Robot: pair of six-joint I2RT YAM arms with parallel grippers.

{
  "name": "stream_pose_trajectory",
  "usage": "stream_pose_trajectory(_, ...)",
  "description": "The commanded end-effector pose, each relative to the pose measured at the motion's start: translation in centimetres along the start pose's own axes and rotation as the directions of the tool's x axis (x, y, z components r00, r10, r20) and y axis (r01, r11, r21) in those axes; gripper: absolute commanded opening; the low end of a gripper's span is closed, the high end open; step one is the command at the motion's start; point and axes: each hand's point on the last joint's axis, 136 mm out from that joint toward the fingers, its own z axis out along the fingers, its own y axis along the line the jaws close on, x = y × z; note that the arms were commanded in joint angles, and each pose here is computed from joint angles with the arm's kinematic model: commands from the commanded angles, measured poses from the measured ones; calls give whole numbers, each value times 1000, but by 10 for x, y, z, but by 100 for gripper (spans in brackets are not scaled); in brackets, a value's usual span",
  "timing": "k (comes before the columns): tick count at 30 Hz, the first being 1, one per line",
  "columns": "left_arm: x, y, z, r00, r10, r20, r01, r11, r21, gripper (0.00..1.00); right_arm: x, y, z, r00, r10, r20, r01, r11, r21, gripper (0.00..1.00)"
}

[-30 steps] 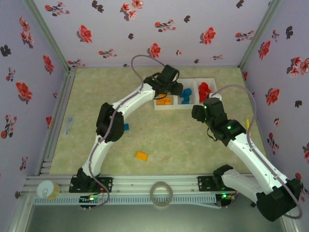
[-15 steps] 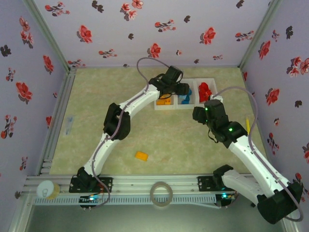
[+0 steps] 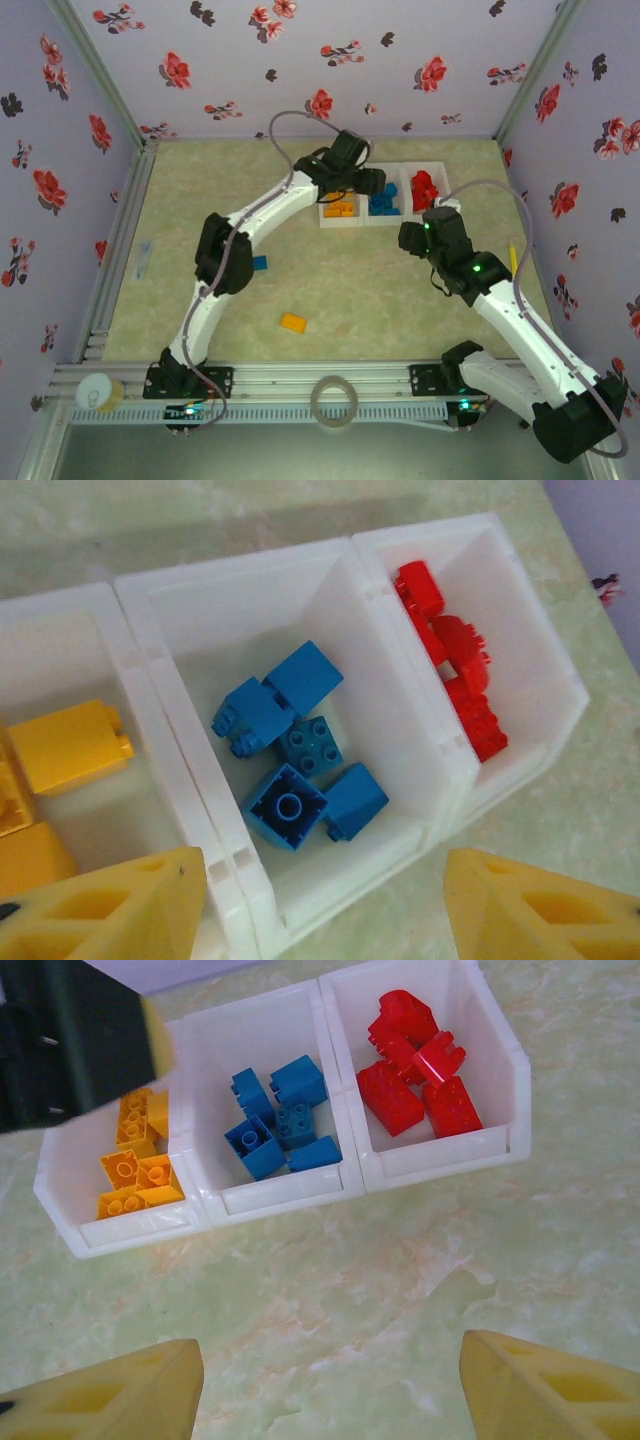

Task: Sort the legos into containers by color

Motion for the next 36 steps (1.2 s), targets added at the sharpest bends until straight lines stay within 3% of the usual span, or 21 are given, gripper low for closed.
stream_pose_trajectory(1, -27, -1, -57, 994, 68, 87, -67, 998, -21, 65, 3, 5, 4, 1000, -10, -19, 9, 1000, -28, 69)
stream_pose_trajectory(8, 0, 35, -101, 995, 56, 82, -48, 994, -94, 65, 8, 27, 10, 998, -42, -44, 36, 991, -127, 69)
stream_pose_trajectory(17, 52, 96, -163, 996, -36, 81, 51, 980, -193, 65, 47, 90, 30, 964, -243, -108, 207, 941, -268, 70)
stream_pose_trajectory(29, 110, 206, -246, 962, -235, 136, 271, 876, -399, 67, 114, 217, 80, 954, -212, -212, 121, 919, -376, 69)
stream_pose_trajectory(36, 116, 221, -271, 946, -266, 185, 321, 849, -419, 69, 164, 294, 107, 930, -250, -271, 132, 912, -389, 68)
